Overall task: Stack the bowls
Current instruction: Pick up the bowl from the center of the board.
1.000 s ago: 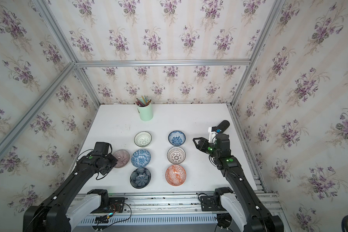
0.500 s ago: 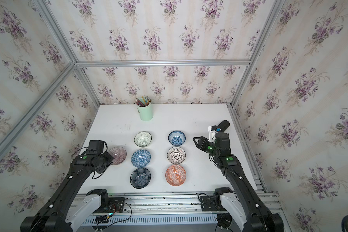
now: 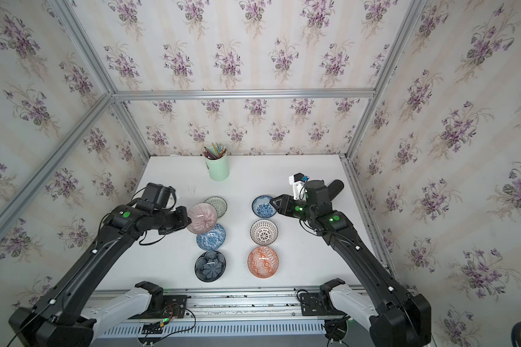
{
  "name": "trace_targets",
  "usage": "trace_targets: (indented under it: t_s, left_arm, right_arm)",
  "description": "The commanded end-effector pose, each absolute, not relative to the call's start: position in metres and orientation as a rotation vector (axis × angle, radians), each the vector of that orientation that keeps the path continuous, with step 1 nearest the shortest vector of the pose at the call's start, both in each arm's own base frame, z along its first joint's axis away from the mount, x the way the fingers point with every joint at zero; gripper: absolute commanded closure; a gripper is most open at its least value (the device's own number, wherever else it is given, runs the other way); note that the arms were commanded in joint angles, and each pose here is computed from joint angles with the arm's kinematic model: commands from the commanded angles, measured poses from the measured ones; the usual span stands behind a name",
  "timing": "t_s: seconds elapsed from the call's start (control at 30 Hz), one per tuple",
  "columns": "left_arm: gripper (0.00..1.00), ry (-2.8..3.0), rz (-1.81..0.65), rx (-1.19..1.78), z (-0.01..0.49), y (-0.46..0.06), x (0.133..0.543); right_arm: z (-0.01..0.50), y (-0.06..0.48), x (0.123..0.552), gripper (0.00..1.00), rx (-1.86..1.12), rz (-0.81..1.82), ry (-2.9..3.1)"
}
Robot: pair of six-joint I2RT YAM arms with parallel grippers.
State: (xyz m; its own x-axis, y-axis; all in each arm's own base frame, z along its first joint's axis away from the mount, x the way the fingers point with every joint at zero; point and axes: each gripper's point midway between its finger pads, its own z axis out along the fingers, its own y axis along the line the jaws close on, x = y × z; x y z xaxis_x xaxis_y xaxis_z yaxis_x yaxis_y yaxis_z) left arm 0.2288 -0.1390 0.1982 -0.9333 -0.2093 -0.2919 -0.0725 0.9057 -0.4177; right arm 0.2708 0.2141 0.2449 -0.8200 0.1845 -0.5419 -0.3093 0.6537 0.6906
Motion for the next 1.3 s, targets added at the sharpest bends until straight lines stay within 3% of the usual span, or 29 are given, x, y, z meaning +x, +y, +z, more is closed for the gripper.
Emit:
trace_targets:
  t_s: [0.0,0.33,0.83,1.27]
  left_arm:
    - [1.00,2.755,-0.556,-0.125,0.199,-0.167,0.230]
    - [1.00,2.827,-0.509,0.111,0.189,-0.232,0.229]
    - [1.00,2.836,-0.596,0.140,0.182,-0.246,0.220]
    - [1.00,2.843,-0.621,0.148,0.174,-0.250,0.218]
  right_arm:
    - [0.243,0.226,0.257,0.57,-0.173,1.031,2.361]
    - [0.235,0.275,0.225,0.60,-0.440,0.980,2.464]
    - [0.197,0.288,0.223,0.67,-0.496,0.866,2.606]
    - [0.177,0.289,0.223,0.83,-0.514,0.745,2.677]
